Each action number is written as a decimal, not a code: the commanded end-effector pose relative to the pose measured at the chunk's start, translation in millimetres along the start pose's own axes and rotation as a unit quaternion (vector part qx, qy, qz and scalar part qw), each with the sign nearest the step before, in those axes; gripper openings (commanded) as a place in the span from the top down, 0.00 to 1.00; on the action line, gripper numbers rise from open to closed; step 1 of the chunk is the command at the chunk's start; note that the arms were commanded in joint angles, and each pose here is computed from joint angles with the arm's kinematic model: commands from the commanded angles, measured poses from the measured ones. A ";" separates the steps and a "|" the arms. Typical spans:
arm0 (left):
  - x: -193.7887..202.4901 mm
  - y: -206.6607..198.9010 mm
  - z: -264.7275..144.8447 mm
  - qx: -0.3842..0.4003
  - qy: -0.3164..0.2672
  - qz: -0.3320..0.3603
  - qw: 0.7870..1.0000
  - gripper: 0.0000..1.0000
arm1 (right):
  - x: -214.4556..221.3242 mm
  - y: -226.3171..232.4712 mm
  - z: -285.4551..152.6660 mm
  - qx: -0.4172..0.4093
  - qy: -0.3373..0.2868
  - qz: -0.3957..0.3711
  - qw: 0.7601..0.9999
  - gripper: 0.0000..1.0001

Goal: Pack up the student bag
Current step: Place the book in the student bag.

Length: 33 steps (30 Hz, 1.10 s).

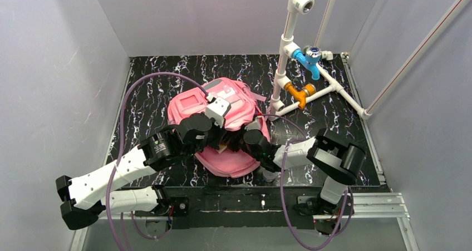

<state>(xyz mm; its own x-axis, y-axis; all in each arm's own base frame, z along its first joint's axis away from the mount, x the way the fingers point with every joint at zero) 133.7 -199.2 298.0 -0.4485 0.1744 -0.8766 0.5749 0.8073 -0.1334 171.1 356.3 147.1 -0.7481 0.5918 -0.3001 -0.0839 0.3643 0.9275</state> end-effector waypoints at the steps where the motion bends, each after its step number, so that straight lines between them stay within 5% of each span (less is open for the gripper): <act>1: -16.9 -6.2 -14.4 0.033 -0.043 -0.023 0.998 1.00 | 15.3 14.3 -4.3 -0.063 0.041 -0.042 0.996 0.41; 5: -14.0 -5.6 -14.4 0.033 -0.043 -0.028 0.998 1.00 | 19.2 -5.0 -26.6 -0.038 0.079 -0.089 0.992 0.26; 9: -13.5 -5.4 -17.1 0.038 -0.044 -0.029 0.998 1.00 | 19.6 -24.8 -49.3 0.013 0.114 -0.137 0.984 0.24; 10: -13.3 -5.7 -17.8 0.042 -0.043 -0.028 0.998 1.00 | 17.6 -29.3 -55.9 0.014 0.109 -0.141 0.984 0.04; 15: -13.6 -6.4 -20.0 0.048 -0.040 -0.025 0.998 1.00 | 5.7 -24.1 -60.8 -0.003 0.065 -0.172 0.983 0.02; 17: -14.7 -6.7 -20.5 0.049 -0.040 -0.026 0.998 1.00 | 6.9 -16.1 -50.5 -0.007 0.070 -0.191 0.979 0.09; 19: -14.8 -7.7 -20.6 0.051 -0.038 -0.030 0.998 1.00 | 9.6 -10.7 -38.9 -0.019 0.071 -0.197 0.978 0.26; 22: -13.2 -9.3 -18.6 0.053 -0.033 -0.036 0.997 1.00 | 13.6 -4.6 -21.8 -0.047 0.059 -0.198 0.977 0.87; 23: -12.8 -10.0 -18.1 0.054 -0.030 -0.039 0.997 1.00 | 15.3 -1.9 -15.5 -0.055 0.059 -0.196 0.977 0.96; 27: -13.0 -13.6 -17.5 0.063 -0.025 -0.052 0.996 1.00 | 26.0 15.8 8.5 -0.091 0.064 -0.200 0.974 0.99; 33: -15.6 -17.0 -14.5 0.066 -0.018 -0.053 0.996 1.00 | 4.2 6.3 16.5 -0.032 -0.066 -0.161 0.984 0.99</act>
<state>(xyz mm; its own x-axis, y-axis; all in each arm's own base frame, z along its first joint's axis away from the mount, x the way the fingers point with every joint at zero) 126.9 -197.6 297.7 -0.4865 0.1433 -0.8619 0.5734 0.7967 -0.1912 163.5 370.4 124.1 -0.7105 0.3733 -0.5966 -0.3680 0.5255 0.7671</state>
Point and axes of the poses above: each gripper's point midway between its finger pads, its own z axis out along the fingers, its own y axis along the line the jaws close on, x = y × z, the point moved 8 cm from there along -z, back along the fingers, and after that the axes turned 6 degrees about -z, right-handed, at the moved point
